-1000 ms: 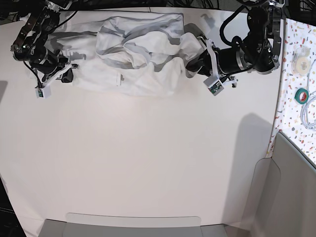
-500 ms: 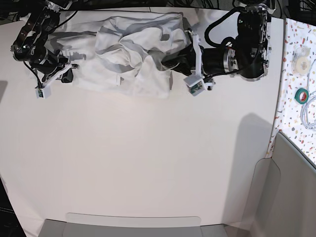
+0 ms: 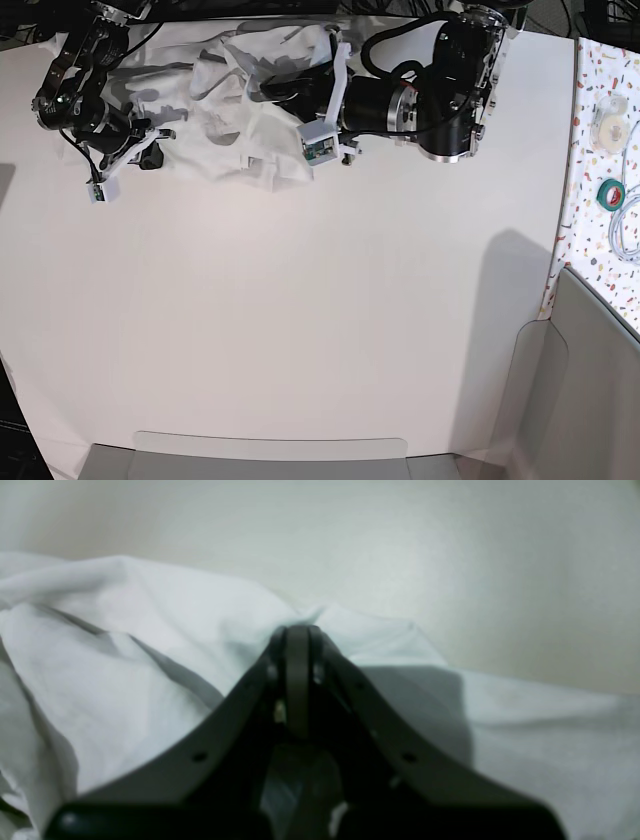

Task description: Layout the t-shirt on the table in an organized manner, then fold the t-shirt properly

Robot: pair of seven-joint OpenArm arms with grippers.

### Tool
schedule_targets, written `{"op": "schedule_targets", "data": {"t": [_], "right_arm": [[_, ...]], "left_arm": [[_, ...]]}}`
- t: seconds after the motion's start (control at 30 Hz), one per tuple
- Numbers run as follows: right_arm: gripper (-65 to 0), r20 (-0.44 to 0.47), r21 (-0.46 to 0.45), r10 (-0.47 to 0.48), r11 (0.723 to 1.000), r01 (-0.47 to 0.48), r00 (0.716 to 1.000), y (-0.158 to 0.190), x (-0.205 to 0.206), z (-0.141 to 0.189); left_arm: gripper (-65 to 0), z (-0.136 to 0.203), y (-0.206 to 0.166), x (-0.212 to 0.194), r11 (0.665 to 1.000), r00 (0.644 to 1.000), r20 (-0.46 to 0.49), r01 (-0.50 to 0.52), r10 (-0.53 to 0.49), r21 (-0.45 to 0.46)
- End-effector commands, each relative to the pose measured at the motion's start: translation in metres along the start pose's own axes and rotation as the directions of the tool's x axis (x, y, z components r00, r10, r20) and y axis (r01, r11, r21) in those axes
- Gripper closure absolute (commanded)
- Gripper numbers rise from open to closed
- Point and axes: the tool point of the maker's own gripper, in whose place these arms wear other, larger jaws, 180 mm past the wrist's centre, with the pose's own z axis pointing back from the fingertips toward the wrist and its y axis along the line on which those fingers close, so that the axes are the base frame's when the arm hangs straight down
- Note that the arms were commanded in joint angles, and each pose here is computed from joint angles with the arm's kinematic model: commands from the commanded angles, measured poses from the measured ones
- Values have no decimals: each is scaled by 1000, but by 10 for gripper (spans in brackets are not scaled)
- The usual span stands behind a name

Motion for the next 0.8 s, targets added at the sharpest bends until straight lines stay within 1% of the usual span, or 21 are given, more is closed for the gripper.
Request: {"op": "schedule_targets", "data": {"t": [0.0, 0.1, 0.2, 0.27, 0.4, 0.47, 0.53, 0.6, 0.67, 0.77], "right_arm": [[0, 41, 1, 16, 1000, -17, 999, 0, 13, 4], [0, 41, 2, 15, 1000, -16, 999, 1, 12, 4], [0, 30, 1, 12, 1000, -12, 999, 1, 7, 4], [0, 24, 2, 12, 1000, -12, 1000, 1, 5, 4], [0, 21, 10, 0, 1000, 0, 1000, 4, 1, 3], [0, 22, 9, 1, 1000, -1, 1000, 4, 2, 3], [0, 20, 9, 1, 1000, -1, 1000, 4, 1, 3], [0, 20, 8, 2, 1000, -2, 1000, 3, 1, 3], [0, 20, 8, 2, 1000, -2, 1000, 3, 1, 3], [0, 19, 8, 1, 1000, -1, 1000, 3, 1, 3]], "left_arm": [[0, 2, 1, 17, 1000, 998, 50, 28, -27, -6], [0, -2, 8, 30, 999, 997, 72, 33, -32, -11], [0, -4, 20, 34, 1000, 997, 82, 8, -8, -2], [0, -2, 32, 40, 1000, 994, 105, -9, 7, 12], [0, -4, 55, 46, 996, 984, 159, -86, 82, 18], [0, -8, 64, 42, 985, 972, 165, -172, 166, 21], [0, -10, 69, 36, 972, 960, 164, -234, 226, 26], [-1, -8, 72, 29, 966, 956, 156, -257, 249, 34], [-30, -6, 72, 14, 959, 953, 136, -280, 272, 44], [-74, -2, 73, 3, 954, 951, 118, -295, 286, 59]]}}
